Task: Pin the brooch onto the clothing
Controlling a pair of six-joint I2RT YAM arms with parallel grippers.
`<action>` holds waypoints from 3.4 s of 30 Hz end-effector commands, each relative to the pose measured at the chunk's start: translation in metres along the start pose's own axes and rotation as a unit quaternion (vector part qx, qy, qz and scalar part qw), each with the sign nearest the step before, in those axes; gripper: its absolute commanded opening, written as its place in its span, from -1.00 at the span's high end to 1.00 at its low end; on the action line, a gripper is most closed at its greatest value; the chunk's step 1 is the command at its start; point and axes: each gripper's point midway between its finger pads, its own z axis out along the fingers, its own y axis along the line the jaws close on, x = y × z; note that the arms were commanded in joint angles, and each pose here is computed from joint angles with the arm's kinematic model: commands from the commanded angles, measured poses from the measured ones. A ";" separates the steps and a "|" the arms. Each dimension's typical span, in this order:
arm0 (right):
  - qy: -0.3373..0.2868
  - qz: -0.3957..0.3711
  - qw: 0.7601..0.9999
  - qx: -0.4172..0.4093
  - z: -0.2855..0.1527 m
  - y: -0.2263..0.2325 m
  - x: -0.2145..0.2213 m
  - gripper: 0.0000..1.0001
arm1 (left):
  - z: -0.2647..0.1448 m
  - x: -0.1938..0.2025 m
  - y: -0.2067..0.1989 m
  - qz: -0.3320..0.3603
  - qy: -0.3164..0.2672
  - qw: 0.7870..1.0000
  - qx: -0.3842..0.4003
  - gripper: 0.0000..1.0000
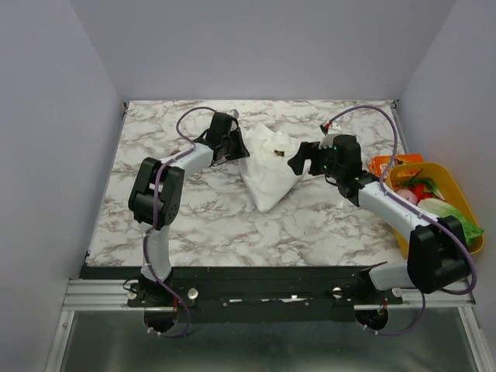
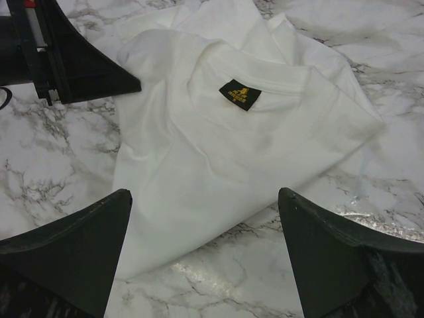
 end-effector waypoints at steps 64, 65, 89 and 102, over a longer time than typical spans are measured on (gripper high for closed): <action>0.053 0.007 0.997 -0.051 -0.062 0.037 0.039 -1.00 | -0.132 -0.122 -0.061 0.077 -0.126 0.989 -0.020 -0.97; 0.068 0.001 0.996 -0.062 -0.058 0.047 0.048 -0.99 | -0.122 -0.086 -0.040 0.069 -0.092 0.993 -0.039 -0.97; 0.417 0.005 0.900 -0.125 -0.111 0.208 0.229 -0.51 | -0.173 0.049 0.077 -0.010 -0.029 0.989 -0.145 -0.93; 0.478 0.024 0.869 -0.130 -0.113 0.216 0.273 -0.47 | -0.171 0.053 0.083 -0.013 -0.024 0.988 -0.154 -0.93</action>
